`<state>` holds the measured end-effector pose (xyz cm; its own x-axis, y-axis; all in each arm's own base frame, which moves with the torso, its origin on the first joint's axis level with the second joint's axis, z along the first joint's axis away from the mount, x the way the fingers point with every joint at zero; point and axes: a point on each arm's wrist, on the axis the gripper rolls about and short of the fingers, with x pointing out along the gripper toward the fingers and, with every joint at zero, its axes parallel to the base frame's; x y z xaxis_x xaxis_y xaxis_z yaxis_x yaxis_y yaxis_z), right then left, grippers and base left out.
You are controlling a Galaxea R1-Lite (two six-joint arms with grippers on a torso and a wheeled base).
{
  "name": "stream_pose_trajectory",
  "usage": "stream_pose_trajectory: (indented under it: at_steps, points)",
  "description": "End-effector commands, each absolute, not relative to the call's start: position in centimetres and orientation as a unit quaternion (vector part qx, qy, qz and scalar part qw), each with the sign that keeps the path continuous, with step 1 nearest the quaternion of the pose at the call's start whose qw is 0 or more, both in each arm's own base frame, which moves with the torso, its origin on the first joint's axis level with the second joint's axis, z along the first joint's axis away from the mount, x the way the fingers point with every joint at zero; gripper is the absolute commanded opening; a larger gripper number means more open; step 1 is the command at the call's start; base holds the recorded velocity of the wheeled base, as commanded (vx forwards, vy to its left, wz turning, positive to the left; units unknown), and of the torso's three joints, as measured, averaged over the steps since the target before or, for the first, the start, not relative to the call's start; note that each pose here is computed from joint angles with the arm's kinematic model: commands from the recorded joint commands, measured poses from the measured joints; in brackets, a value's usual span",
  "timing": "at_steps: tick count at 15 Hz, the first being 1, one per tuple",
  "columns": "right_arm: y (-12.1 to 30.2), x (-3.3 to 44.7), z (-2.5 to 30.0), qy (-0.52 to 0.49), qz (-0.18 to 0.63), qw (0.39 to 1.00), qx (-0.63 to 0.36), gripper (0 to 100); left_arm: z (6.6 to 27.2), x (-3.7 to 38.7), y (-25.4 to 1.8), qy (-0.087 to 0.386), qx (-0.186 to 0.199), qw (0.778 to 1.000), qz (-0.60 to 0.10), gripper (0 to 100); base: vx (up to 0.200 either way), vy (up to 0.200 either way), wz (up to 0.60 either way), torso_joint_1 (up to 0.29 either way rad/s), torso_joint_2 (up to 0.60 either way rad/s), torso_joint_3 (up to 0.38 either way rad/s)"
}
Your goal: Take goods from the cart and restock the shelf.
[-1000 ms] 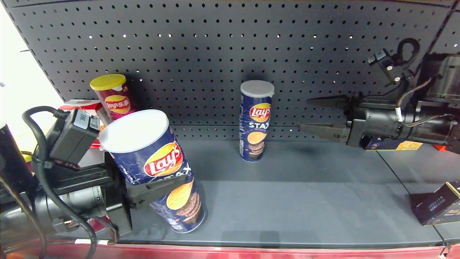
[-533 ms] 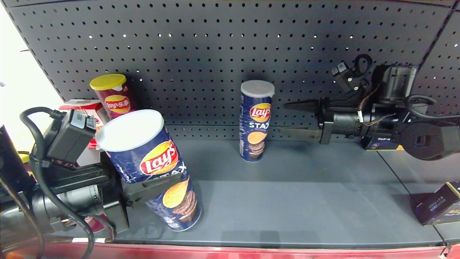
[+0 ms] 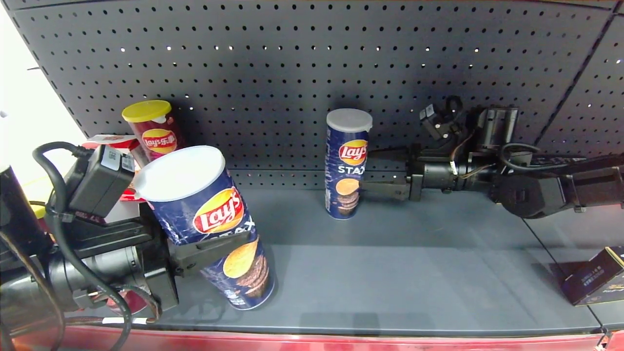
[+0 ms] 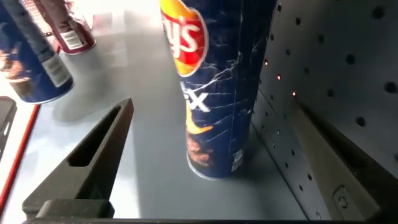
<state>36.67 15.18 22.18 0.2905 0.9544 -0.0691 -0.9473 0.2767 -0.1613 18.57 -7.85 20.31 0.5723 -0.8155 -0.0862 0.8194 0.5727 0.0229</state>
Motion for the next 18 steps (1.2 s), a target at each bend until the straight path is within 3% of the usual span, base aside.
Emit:
stream_pose_trajectory:
  at_steps: [1,17,18]
  points:
    - [16.2,37.8,21.0,-0.012,0.601,0.795,-0.083,100,20.2,18.8,-7.9,0.036,0.029,0.886,-0.461,0,0.000,0.000,0.00,0.000,0.00,0.000]
    - [20.3,41.3,18.0,-0.016,0.621,0.779,-0.083,100,19.8,19.4,-8.0,0.046,0.029,0.886,-0.460,0,0.000,0.000,0.00,0.000,0.00,0.000]
    - [20.4,41.4,17.6,-0.015,0.623,0.778,-0.083,0,19.8,19.3,-8.0,0.046,0.028,0.886,-0.460,0,0.000,0.000,0.00,0.000,0.00,0.000]
